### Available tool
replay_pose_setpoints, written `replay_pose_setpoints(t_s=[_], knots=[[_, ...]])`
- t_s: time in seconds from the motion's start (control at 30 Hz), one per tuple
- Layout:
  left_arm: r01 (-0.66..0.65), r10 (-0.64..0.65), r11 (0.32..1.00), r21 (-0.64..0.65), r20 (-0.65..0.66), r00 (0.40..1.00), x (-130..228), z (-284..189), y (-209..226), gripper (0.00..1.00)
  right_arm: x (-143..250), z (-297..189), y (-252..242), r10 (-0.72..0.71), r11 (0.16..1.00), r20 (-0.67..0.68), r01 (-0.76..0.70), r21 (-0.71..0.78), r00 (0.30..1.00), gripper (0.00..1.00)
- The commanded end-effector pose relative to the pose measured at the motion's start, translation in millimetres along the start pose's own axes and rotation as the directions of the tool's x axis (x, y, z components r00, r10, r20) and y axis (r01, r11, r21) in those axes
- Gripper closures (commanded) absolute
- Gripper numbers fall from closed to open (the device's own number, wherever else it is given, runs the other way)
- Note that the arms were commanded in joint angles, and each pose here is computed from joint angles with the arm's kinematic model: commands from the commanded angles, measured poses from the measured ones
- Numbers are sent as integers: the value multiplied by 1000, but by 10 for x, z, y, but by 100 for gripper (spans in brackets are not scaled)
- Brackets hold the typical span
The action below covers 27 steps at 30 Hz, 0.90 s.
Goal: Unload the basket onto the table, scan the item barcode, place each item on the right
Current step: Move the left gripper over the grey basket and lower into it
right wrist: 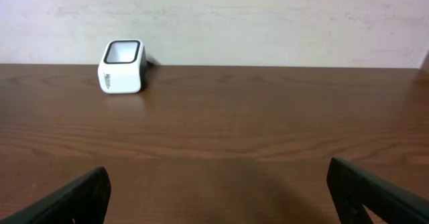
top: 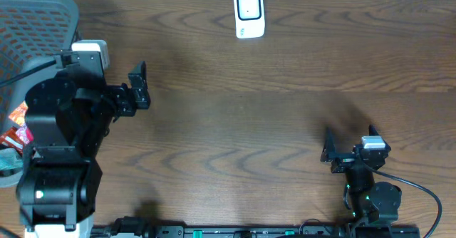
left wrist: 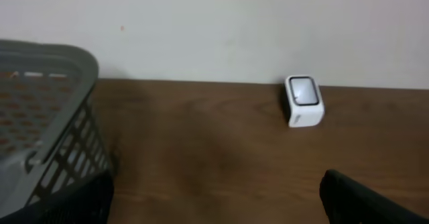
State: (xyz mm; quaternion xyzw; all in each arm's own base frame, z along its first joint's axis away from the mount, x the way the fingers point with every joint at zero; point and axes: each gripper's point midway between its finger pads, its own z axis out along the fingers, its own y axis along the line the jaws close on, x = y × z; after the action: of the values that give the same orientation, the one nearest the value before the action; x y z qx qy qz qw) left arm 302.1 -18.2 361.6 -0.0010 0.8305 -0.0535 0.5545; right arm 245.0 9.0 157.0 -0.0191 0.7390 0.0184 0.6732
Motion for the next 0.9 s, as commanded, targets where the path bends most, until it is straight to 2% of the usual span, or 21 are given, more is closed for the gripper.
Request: replay_pose_setpoints(t_s=[0.0,0.17,0.33,0.47,0.6,0.67,0.77,0.87], knots=[[0,1,999,-36,26,1000,-162,-35,60,2,3,0,1,18,1000,5,-18,-2,1000,1],[114,-109,976,-188,36,993,-429,-98,390,2,1,-1,1,17,1000,6,-17,-2,1000,1],[150,-212,937,-316,-172,962,-358,-56,737,2,1,-1,1,17,1000,6,-17,-2,1000,1],[149,-248,923,-356,-253,935,-287,63,861,2,1,-1,1,18,1000,6,-18,-2,1000,1],[166,-267,914,-370,-239,934,-314,201,943,2,3,0,1,17,1000,5,-17,-2,1000,1],[237,-343,875,-423,-194,919,-333,196,1084,2,3,0,1,17,1000,5,-17,-2,1000,1],[353,-472,778,-520,-111,875,-327,159,1444,2,3,0,1,17,1000,5,-17,-2,1000,1],[477,-603,630,-613,1,798,-244,95,1929,2,1,-1,1,17,1000,6,-17,-2,1000,1]])
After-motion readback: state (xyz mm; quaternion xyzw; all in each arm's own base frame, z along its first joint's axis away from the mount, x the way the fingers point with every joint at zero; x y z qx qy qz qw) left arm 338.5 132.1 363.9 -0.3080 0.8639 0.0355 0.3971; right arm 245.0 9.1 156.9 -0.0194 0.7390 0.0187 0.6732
